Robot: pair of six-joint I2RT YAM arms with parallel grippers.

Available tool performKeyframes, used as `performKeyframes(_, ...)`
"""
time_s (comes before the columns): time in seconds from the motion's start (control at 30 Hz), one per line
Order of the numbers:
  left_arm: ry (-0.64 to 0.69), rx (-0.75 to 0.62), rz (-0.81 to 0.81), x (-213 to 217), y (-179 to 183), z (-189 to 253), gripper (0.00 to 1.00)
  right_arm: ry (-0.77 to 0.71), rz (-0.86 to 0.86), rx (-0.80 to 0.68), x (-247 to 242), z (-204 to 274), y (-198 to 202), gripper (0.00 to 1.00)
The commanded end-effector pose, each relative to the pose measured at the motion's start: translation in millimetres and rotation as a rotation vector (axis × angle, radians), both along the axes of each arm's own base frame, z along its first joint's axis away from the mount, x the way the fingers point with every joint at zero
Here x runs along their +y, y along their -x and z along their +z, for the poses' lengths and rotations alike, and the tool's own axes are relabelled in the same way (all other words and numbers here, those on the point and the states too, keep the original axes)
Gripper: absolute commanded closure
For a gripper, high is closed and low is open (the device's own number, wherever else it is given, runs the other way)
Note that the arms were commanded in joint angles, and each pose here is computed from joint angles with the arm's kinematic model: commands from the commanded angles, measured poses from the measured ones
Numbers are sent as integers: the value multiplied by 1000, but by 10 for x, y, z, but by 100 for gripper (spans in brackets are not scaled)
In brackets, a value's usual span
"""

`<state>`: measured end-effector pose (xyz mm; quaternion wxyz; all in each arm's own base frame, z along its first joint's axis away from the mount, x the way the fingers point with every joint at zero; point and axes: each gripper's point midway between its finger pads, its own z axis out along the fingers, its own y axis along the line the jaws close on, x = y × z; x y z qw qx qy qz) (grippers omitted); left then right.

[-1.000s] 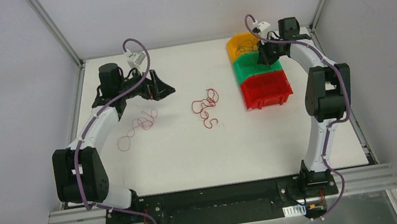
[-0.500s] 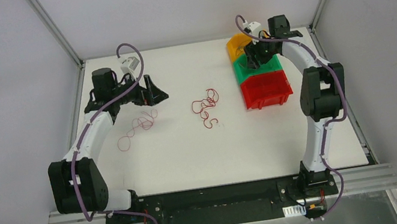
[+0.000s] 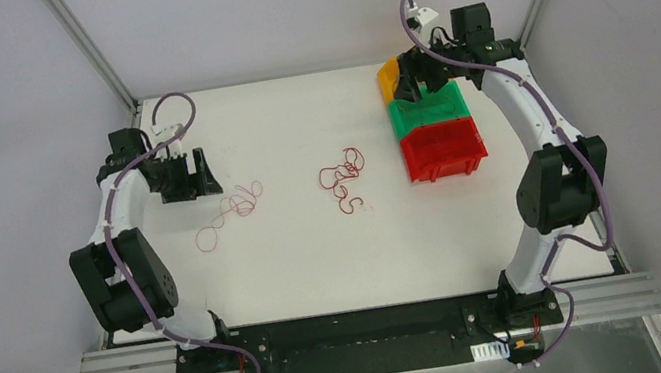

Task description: Untangle the cables

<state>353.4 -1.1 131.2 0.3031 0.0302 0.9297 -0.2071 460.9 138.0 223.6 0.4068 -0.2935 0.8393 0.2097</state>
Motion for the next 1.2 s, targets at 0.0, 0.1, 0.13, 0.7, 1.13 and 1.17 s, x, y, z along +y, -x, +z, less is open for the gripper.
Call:
performKeyframes(0.0, -112, 138, -151, 143, 273, -373, 21, -136, 22, 65, 372, 312, 427, 16)
performKeyframes(0.1, -39, 146, -212, 37, 190, -488, 28, -154, 35, 93, 521, 272, 577, 15)
performKeyframes(0.13, -15, 147, -226, 8, 146, -516, 30, -153, 43, 102, 563, 246, 614, 15)
performKeyframes(0.7, 100, -220, -444, -1113, -224, 1022, 100, -189, 32, 43, 599, 521, 782, 15)
performKeyframes(1.13, 275, -453, -1282, -2863, 1949, 2159, 100, -302, -154, 2, 205, 853, 505, 15)
performKeyframes(1.17, 292, -484, -1186, -2815, 1713, 2352, 100, -310, -142, 3, 213, 870, 538, 15)
